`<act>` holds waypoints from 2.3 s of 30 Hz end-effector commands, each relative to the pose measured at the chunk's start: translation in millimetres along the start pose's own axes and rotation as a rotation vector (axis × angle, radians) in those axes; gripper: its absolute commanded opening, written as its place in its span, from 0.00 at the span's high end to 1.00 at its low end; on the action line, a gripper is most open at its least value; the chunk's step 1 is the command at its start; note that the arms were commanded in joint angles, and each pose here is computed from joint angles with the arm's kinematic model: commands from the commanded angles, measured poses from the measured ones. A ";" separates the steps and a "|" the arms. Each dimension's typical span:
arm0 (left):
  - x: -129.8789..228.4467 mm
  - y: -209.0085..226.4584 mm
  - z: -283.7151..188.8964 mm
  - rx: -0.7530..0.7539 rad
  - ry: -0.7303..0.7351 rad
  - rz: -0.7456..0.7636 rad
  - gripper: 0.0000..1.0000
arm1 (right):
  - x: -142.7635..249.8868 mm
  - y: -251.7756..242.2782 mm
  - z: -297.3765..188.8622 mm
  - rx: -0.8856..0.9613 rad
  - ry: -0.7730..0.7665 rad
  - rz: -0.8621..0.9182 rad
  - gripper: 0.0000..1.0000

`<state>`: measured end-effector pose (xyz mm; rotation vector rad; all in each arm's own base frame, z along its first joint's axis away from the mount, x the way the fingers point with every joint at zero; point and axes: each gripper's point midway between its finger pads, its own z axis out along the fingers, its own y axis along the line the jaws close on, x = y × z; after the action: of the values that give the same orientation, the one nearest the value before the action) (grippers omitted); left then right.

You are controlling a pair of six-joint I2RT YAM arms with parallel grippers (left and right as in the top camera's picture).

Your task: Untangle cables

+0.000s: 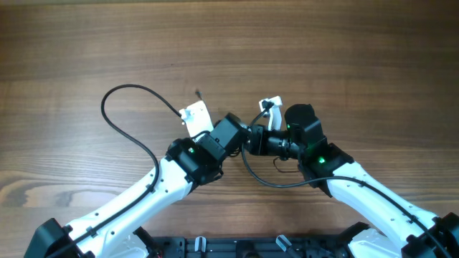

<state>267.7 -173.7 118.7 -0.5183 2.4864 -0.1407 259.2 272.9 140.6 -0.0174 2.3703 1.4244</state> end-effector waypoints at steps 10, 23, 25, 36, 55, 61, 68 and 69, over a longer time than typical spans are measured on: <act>-56.3 29.8 -18.8 0.043 -0.041 -0.217 0.00 | -6.2 -1.5 0.8 0.017 -0.027 -0.159 0.92; -26.8 53.7 30.0 -0.042 0.339 -0.728 0.00 | 4.5 7.0 0.7 -0.041 0.027 -0.368 0.96; -26.5 48.4 52.1 -0.043 0.353 -0.737 0.07 | 4.6 7.0 0.7 -0.041 0.027 -0.367 0.96; -14.1 60.2 102.1 -0.127 0.392 -0.763 0.96 | 5.0 6.5 0.7 -0.039 0.029 -0.365 0.96; -60.8 31.9 0.0 -0.086 -0.220 -0.310 0.96 | 5.1 -3.0 0.8 0.008 0.028 -0.203 0.96; -59.5 79.3 -0.2 -0.313 -0.372 -0.413 0.96 | 6.7 -4.6 0.7 0.013 0.035 -0.196 0.96; -58.6 74.1 4.9 -0.284 -0.386 -0.511 0.96 | 9.4 -3.5 0.8 0.006 0.047 -0.147 0.96; -55.0 72.1 8.0 -0.281 -0.364 -0.514 0.96 | 9.4 -3.4 0.8 0.006 0.047 -0.140 0.96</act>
<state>287.2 -83.9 129.0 -1.1497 2.0056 0.1108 251.4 271.6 132.5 -0.2322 2.3550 1.3428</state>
